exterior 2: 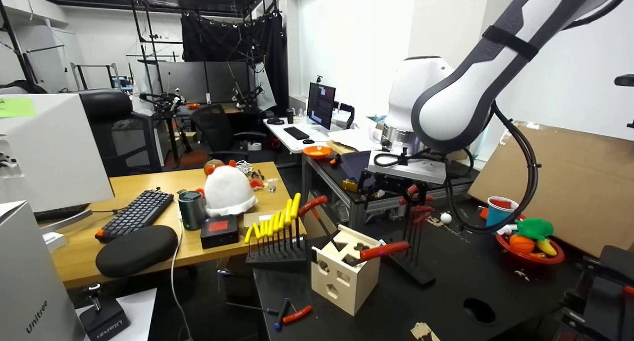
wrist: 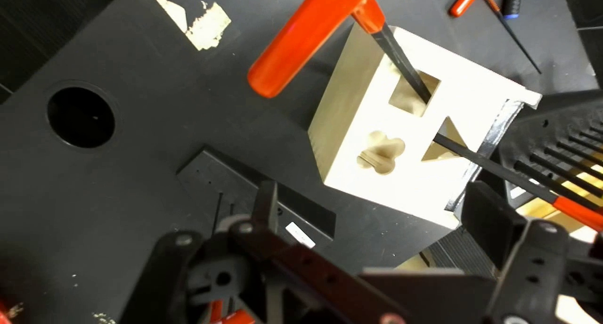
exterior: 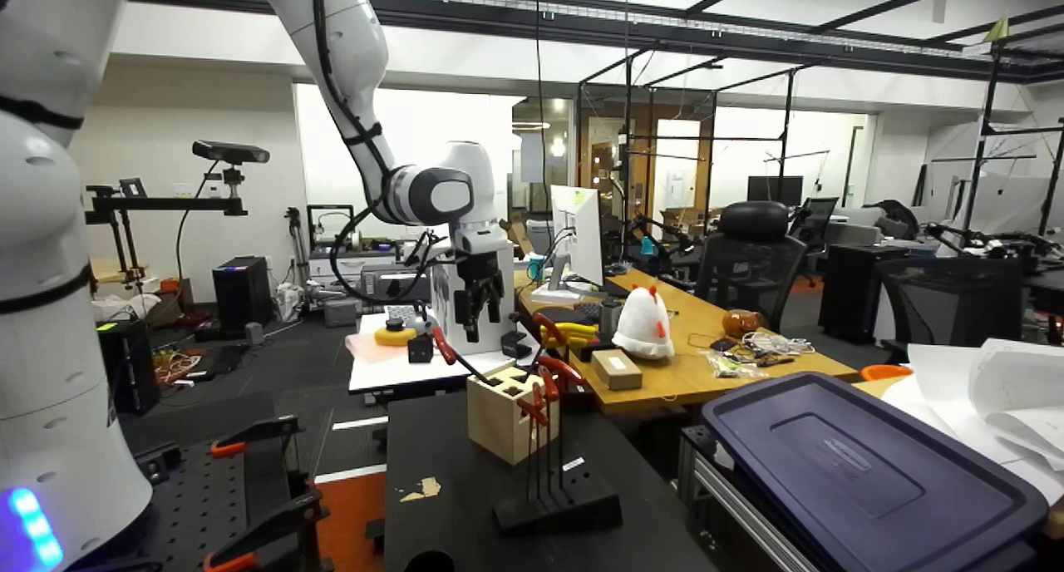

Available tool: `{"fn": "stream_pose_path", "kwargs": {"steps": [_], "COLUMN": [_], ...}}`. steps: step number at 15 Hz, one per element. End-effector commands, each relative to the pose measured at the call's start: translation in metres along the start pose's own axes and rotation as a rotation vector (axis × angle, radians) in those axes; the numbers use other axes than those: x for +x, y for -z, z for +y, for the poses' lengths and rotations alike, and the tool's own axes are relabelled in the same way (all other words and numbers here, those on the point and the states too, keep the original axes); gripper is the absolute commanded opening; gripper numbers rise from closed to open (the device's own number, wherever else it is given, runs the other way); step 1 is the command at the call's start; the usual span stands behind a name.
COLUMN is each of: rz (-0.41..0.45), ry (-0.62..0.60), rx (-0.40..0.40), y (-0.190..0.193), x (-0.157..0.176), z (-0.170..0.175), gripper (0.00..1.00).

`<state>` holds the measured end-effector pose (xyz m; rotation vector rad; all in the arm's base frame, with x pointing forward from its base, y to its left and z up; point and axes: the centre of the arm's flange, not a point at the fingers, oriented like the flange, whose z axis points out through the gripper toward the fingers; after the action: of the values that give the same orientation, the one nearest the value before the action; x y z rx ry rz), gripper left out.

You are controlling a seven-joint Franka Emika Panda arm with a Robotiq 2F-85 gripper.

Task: Pick up the orange object and put it on the holder.

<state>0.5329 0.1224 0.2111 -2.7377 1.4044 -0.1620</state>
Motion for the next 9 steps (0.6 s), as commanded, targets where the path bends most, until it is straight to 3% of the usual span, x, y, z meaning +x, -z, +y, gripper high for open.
{"fn": "stream_pose_path", "kwargs": {"steps": [1,9], "rz": [-0.045,-0.101], "ry": [-0.033,-0.096], "rx": [-0.055,-0.042], "y": [0.015,0.021], "x": [-0.009,-0.025], "z": [-0.001,0.006], "gripper": [1.0,1.0]}}
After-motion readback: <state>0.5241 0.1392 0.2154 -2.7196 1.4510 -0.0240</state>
